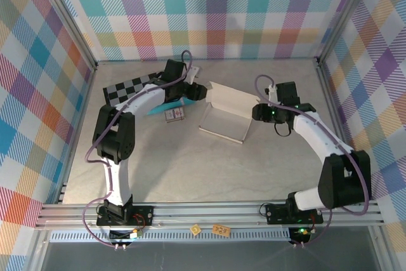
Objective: Fold the paper box
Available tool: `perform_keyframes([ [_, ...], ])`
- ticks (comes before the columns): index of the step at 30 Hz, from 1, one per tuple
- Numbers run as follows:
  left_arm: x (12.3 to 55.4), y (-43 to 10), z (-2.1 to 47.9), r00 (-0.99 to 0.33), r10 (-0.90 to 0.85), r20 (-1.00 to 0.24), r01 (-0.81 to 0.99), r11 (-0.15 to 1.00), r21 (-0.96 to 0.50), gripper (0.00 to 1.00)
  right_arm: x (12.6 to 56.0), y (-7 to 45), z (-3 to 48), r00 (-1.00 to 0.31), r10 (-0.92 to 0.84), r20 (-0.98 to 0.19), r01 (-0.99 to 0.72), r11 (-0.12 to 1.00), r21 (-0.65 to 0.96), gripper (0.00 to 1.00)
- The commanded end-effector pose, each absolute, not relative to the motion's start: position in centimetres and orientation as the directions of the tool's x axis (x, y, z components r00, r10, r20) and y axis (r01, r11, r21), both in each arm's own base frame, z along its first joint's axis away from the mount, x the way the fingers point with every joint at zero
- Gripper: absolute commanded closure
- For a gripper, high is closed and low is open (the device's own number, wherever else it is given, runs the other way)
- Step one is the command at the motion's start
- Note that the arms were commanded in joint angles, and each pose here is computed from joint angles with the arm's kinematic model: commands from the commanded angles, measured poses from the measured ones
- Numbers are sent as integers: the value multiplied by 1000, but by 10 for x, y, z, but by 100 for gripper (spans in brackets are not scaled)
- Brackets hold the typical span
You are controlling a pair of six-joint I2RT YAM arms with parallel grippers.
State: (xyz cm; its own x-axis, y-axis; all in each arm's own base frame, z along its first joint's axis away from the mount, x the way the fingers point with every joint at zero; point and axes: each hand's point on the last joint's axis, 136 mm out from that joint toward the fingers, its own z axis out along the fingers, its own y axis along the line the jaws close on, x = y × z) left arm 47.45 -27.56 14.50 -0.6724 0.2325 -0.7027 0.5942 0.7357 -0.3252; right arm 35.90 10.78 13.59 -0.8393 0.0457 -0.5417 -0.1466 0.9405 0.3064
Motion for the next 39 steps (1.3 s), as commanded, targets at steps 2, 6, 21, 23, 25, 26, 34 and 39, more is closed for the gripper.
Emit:
perform_keyframes([
  [2,480,-289,144,-611,286,-738,679,669,-302,51,379,109,149,-794,-59,-605,-247,940,233,51],
  [6,485,-296,141,-612,278,-740,685,654,-321,53,387,114,146,-793,-90,-603,-278,933,227,54],
  [21,480,-324,139,-605,290,-742,703,632,-326,66,390,115,134,-832,-88,-547,-255,938,236,70],
  [23,478,-327,136,-606,297,-738,705,631,-325,71,387,112,132,-833,-90,-545,-251,941,228,70],
  [25,477,-327,135,-611,297,-734,700,636,-326,75,385,112,129,-836,-89,-541,-248,941,229,70],
  [26,476,-327,134,-614,296,-731,697,639,-326,76,384,112,128,-837,-87,-540,-247,941,232,70],
  [34,469,-327,128,-617,307,-724,694,647,-317,85,379,100,120,-847,-73,-527,-198,963,185,68],
  [39,462,-332,132,-605,309,-734,702,641,-310,90,373,98,119,-849,-61,-524,-182,966,183,67],
])
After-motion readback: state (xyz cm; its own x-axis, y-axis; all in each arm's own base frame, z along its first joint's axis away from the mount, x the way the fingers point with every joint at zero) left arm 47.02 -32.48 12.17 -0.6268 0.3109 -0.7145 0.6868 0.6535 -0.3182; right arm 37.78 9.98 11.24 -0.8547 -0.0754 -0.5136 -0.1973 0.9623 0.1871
